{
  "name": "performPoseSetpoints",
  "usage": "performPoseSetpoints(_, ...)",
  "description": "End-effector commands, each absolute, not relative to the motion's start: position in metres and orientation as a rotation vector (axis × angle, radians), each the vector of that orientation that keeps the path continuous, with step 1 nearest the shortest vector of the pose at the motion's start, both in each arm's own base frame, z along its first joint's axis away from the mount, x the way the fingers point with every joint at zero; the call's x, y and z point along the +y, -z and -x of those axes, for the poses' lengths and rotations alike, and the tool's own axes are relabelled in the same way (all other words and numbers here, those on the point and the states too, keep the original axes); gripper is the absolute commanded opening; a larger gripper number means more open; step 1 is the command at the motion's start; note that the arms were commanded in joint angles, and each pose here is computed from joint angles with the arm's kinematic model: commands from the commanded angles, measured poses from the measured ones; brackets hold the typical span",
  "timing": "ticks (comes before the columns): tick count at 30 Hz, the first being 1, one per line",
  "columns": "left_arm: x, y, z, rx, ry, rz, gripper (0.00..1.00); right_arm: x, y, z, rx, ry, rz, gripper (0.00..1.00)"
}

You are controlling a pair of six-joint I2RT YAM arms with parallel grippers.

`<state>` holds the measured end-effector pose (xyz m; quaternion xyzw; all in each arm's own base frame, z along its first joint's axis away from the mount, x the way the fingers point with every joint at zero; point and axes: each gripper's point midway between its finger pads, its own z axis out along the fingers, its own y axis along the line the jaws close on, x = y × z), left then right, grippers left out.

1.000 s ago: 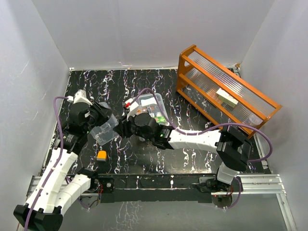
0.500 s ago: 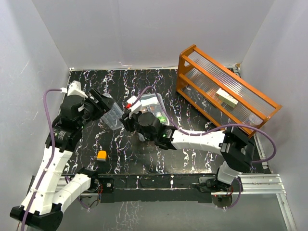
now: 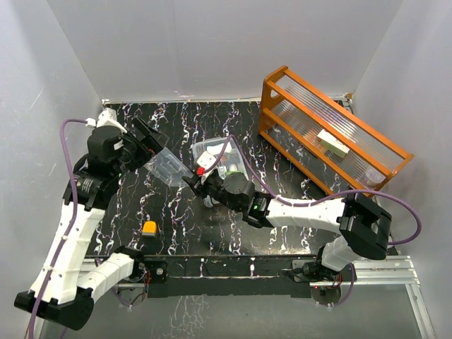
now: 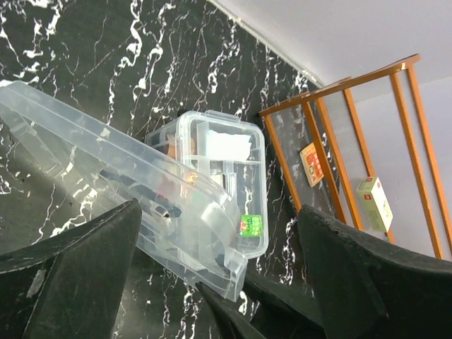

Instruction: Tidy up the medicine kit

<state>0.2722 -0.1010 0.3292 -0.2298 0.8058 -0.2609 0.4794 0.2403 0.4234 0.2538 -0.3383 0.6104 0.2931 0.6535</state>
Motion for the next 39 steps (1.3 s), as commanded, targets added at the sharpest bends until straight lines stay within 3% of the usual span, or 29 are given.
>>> performPoseSetpoints(1, -0.107, -0.327, -0.271, 2.012, 0.66, 0.57, 0.92, 0.422, -0.315, -0.239, 1.188, -0.653, 0.739, 0.14)
performPoseSetpoints(6, -0.101, -0.308, -0.272, 2.024, 0.633, 0.649, 0.86, 0.425, -0.32, -0.245, 1.151, -0.59, 0.772, 0.15)
performPoseSetpoints(11, -0.096, -0.297, -0.281, 2.005, 0.603, 0.708, 0.59, 0.44, -0.316, -0.236, 1.092, -0.575, 0.918, 0.17)
performPoseSetpoints(17, -0.096, -0.29, -0.281, 2.02, 0.594, 0.71, 0.35, 0.447, -0.312, -0.238, 1.04, -0.519, 0.99, 0.19)
performPoseSetpoints(19, -0.096, -0.29, -0.28, 2.021, 0.588, 0.704, 0.28, 0.447, -0.312, -0.242, 1.056, -0.514, 0.973, 0.26)
performPoseSetpoints(23, -0.093, -0.296, -0.278, 1.98, 0.597, 0.687, 0.15, 0.448, -0.314, -0.24, 1.147, -0.596, 0.916, 0.48)
performPoseSetpoints(32, -0.092, -0.346, -0.27, 1.754, 0.72, 0.621, 0.12, 0.417, -0.34, -0.217, 1.353, -0.89, 0.661, 0.86)
performPoseSetpoints(39, -0.109, -0.406, -0.26, 1.502, 0.921, 0.461, 0.14, 0.383, -0.358, -0.256, 1.792, -1.234, 0.044, 0.87)
